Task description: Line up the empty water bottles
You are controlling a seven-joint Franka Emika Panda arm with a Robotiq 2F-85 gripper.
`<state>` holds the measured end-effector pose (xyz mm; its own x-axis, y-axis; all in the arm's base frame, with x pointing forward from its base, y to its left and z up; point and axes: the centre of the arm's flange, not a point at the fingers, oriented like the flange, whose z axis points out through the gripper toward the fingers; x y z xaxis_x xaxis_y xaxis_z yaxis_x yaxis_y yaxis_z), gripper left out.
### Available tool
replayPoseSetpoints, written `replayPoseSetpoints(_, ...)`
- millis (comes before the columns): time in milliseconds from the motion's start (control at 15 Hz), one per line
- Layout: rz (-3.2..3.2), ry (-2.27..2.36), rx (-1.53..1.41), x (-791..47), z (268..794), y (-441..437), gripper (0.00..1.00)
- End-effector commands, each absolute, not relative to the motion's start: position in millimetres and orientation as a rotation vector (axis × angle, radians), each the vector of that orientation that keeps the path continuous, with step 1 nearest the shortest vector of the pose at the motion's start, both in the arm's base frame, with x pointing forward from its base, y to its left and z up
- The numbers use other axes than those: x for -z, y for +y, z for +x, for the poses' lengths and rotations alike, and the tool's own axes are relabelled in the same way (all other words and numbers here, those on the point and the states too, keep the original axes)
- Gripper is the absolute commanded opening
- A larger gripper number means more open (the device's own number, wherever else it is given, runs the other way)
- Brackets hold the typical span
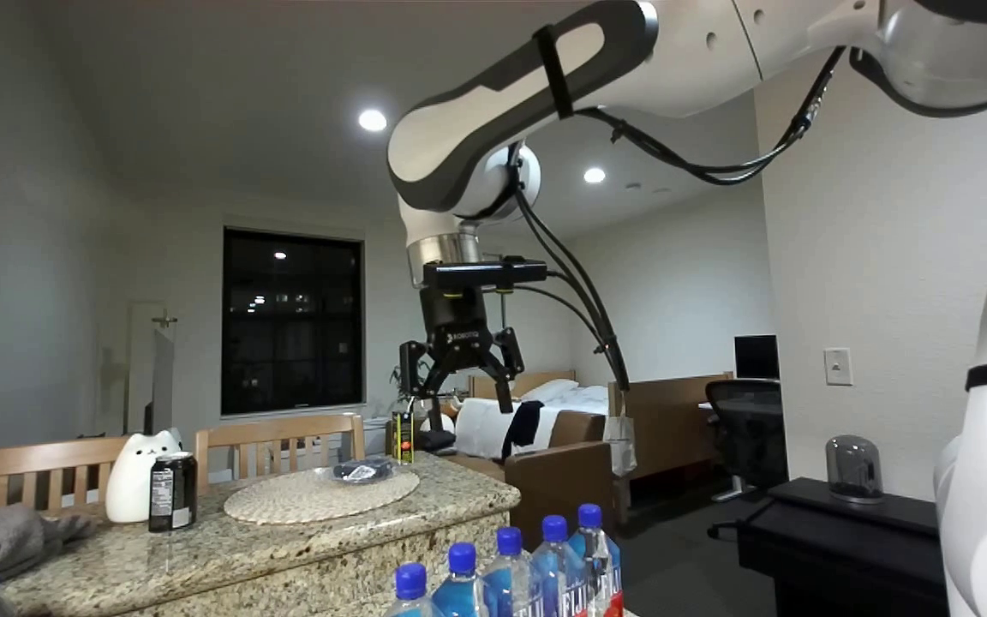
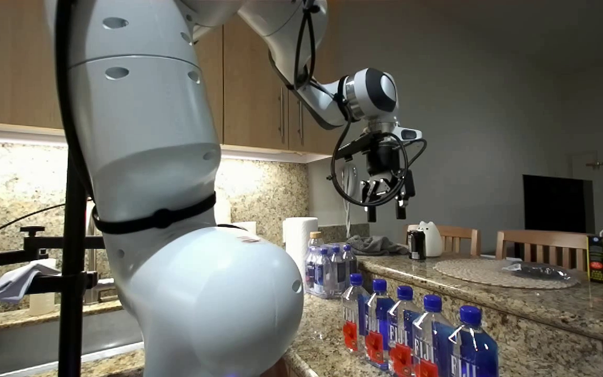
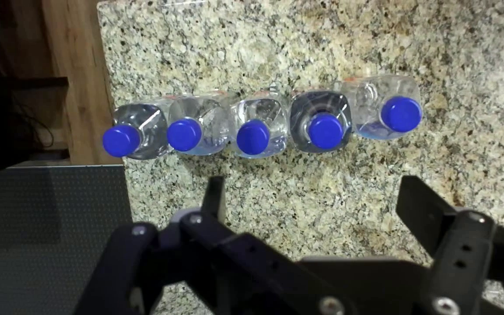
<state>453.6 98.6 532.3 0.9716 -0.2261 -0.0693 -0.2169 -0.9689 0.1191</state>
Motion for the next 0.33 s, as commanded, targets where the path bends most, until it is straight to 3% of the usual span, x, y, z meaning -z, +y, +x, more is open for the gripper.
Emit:
replayPoseSetpoints(0,3.009,-0.336,0.126,-532.1,452.7,98.3,1.0)
replayPoseSetpoints(267,3.01,-0.335,0.123,-532.9,451.8,98.3,1.0)
